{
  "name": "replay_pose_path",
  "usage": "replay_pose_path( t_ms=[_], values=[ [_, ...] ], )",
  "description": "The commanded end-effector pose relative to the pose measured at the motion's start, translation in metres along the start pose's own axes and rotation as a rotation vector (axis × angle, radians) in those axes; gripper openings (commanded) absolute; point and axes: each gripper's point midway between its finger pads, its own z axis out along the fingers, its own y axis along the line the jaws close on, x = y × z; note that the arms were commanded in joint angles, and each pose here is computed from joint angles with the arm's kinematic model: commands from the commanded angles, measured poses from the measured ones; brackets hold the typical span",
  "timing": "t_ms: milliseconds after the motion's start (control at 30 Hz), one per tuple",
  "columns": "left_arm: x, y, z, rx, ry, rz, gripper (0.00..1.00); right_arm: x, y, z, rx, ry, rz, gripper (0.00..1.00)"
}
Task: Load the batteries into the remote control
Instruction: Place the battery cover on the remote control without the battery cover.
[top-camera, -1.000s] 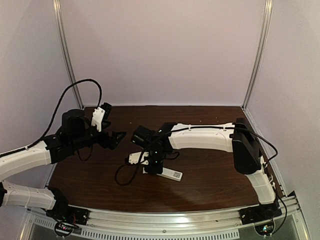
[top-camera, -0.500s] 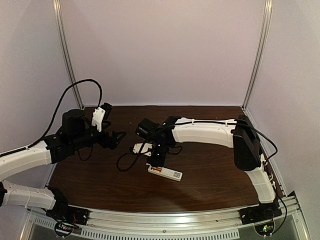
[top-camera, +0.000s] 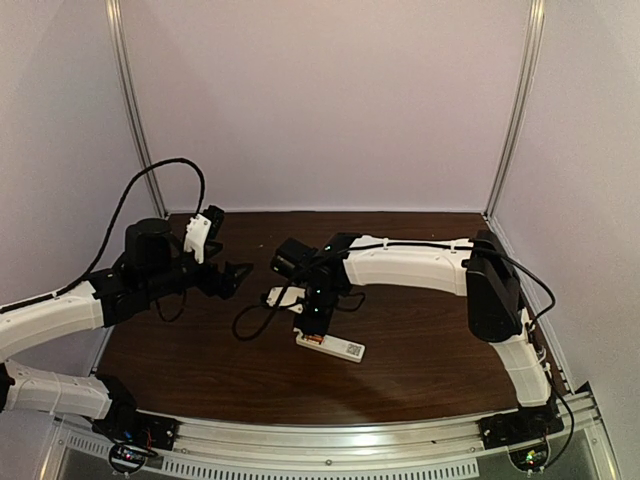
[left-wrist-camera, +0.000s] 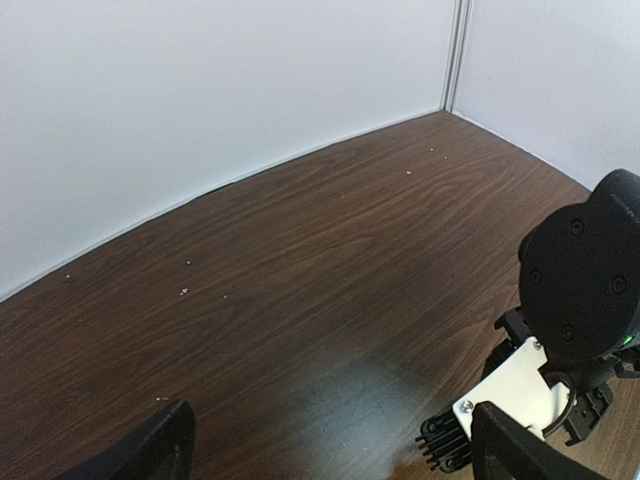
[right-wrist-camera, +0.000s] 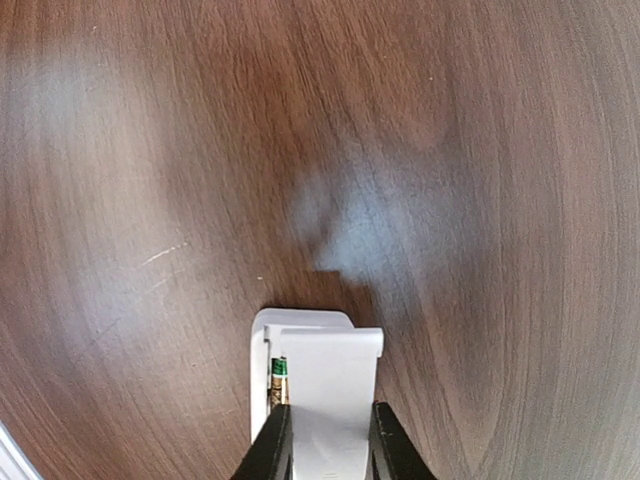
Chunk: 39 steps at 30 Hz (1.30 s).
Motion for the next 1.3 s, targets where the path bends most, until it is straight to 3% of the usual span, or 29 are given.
replay_pose_path(
  t_ms=[0, 1267],
  values=[
    [-0.009, 0.001, 0.001, 0.000, -0.040, 0.004, 0.97, -0.003, -0.002, -0.005, 0.003, 0.000, 0.038, 0.16],
    [-0.006, 0.001, 0.002, 0.003, -0.036, 0.001, 0.97, 0.011, 0.007, 0.017, -0.029, 0.064, 0.085, 0.27]
  ],
)
